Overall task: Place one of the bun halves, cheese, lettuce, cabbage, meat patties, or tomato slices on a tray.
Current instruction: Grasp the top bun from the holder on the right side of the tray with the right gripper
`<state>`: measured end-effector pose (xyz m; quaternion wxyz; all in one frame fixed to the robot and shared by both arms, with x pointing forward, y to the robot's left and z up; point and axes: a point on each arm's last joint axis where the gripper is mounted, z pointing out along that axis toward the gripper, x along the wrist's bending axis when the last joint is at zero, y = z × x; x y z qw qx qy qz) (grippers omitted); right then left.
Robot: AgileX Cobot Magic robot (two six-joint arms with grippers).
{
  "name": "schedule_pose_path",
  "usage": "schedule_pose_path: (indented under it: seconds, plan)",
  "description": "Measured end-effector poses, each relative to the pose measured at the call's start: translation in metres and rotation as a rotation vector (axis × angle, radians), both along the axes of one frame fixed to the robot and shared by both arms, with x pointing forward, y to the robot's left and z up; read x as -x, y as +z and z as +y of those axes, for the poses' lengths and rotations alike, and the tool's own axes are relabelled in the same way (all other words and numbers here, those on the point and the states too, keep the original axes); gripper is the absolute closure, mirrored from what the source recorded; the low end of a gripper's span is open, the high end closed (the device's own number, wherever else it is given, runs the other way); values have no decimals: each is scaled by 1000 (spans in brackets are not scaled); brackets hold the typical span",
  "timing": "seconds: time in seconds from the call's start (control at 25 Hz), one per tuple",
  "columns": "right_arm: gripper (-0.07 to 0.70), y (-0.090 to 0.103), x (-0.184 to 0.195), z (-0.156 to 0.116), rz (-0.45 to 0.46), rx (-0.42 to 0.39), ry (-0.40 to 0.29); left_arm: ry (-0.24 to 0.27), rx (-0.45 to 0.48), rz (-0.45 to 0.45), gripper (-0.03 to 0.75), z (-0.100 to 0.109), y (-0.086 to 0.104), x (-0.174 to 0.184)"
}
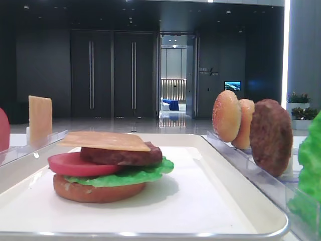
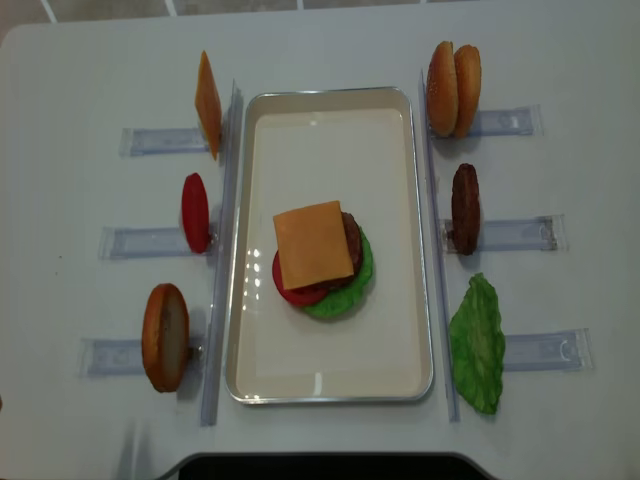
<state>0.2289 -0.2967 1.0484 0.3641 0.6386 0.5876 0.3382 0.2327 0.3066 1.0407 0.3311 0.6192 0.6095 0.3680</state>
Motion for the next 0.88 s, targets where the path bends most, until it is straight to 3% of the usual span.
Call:
schedule_pose_path:
  seconds: [0.12,0.24,0.4,0.6,0.88]
  plan:
    - [94,7,-12,-1,35,-11,-2,0,0,0,586,0,0,0]
    - [94,24,-51,-4,126,-31,-6,-1,1,0,586,0,0,0]
    - [94,45,-131,-11,332,-44,-4,-1,2,0,586,0,0,0]
    - [94,39,-233,-20,618,-42,29,-1,2,0,586,0,0,0]
    - [94,23,-310,-27,726,-29,60,-1,2,1,587,0,0,0]
